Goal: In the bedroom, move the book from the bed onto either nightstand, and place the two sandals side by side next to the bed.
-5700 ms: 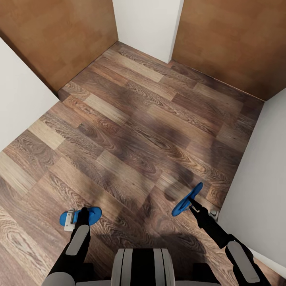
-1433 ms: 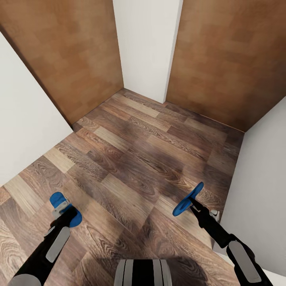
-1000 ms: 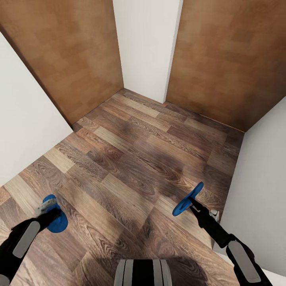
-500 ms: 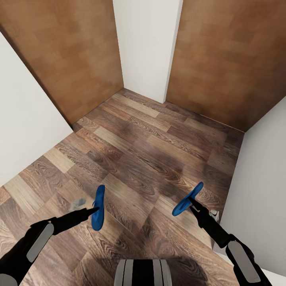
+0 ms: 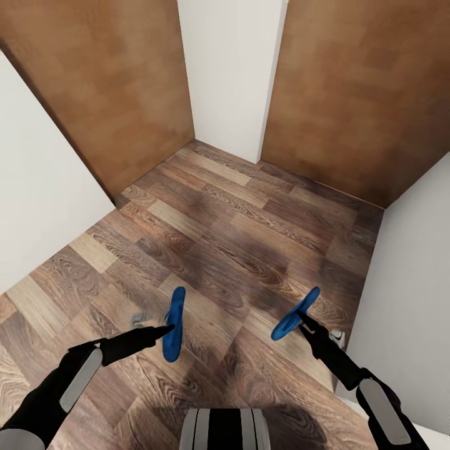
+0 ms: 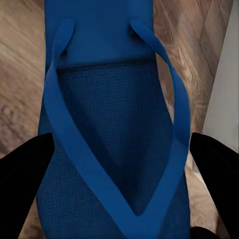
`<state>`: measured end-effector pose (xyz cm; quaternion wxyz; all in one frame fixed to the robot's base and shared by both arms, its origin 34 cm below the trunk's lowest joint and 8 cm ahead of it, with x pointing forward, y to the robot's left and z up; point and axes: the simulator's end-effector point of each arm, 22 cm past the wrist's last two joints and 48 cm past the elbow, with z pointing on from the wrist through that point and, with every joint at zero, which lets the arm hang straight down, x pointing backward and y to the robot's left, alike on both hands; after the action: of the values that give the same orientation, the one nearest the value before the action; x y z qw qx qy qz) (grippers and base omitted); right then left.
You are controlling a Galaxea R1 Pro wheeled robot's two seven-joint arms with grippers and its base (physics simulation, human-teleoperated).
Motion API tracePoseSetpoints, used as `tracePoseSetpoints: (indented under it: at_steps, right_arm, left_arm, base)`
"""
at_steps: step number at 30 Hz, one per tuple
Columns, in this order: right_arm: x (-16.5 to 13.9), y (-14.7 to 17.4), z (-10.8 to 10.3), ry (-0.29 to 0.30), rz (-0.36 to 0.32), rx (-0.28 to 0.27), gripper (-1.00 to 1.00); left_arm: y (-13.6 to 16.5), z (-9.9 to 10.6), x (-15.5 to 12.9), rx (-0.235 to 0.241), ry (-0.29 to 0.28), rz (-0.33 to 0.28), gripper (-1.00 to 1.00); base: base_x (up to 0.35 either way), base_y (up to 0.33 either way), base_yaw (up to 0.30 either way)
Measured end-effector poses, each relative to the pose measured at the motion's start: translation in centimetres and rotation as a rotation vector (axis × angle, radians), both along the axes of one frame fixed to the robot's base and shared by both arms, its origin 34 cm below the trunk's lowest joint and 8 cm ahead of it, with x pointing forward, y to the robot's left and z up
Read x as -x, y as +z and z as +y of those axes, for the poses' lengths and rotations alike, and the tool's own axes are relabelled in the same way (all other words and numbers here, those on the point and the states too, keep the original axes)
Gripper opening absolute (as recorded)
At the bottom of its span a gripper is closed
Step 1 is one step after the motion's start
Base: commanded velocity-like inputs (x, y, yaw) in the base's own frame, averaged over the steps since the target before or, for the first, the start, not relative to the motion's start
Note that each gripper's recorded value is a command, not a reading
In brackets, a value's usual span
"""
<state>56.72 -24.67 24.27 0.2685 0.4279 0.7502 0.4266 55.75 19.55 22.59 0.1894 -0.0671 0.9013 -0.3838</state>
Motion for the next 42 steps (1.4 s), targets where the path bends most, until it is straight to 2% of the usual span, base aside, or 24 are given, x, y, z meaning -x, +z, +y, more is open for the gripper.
tracePoseSetpoints:
  at_steps: [1,2,7,12,15,23,42]
  right_arm:
    - [-0.1,0.2,0.0,0.001,-0.004,0.000,-1.00]
    - [-0.2,0.4,0.0,0.001,-0.008,0.000,-1.00]
    - [-0.5,1.4,0.9,0.021,-0.027,-0.003,-1.00]
    - [1.6,2.2,9.6,0.235,-0.024,-0.061,-1.00]
    - [2.2,2.9,11.5,0.282,-0.032,-0.076,-1.00]
    - [0.5,6.3,12.5,0.305,-0.116,-0.077,-1.00]
    - [-0.7,10.1,12.5,0.305,-0.187,-0.068,-1.00]
  left_arm:
    - [-0.3,-1.2,0.4,-0.017,-0.024,0.002,-1.00]
    - [-0.2,-1.5,0.3,-0.019,-0.028,-0.003,-1.00]
    - [-0.1,-1.4,0.6,-0.027,-0.027,0.003,-1.00]
    - [0.5,-1.3,0.5,-0.025,-0.022,-0.004,-1.00]
    - [1.1,-1.3,0.2,-0.024,-0.022,-0.016,-1.00]
    - [2.9,-1.4,-0.7,-0.019,-0.021,-0.049,-1.00]
    - [6.9,-1.4,-2.4,-0.016,-0.019,-0.125,-1.00]
  base:
    - [0.000,0.000,0.000]
    - [0.000,0.000,0.000]
    - [0.000,0.000,0.000]
    - [0.000,0.000,0.000]
    - [0.000,0.000,0.000]
    - [0.000,0.000,0.000]
    - [0.000,0.000,0.000]
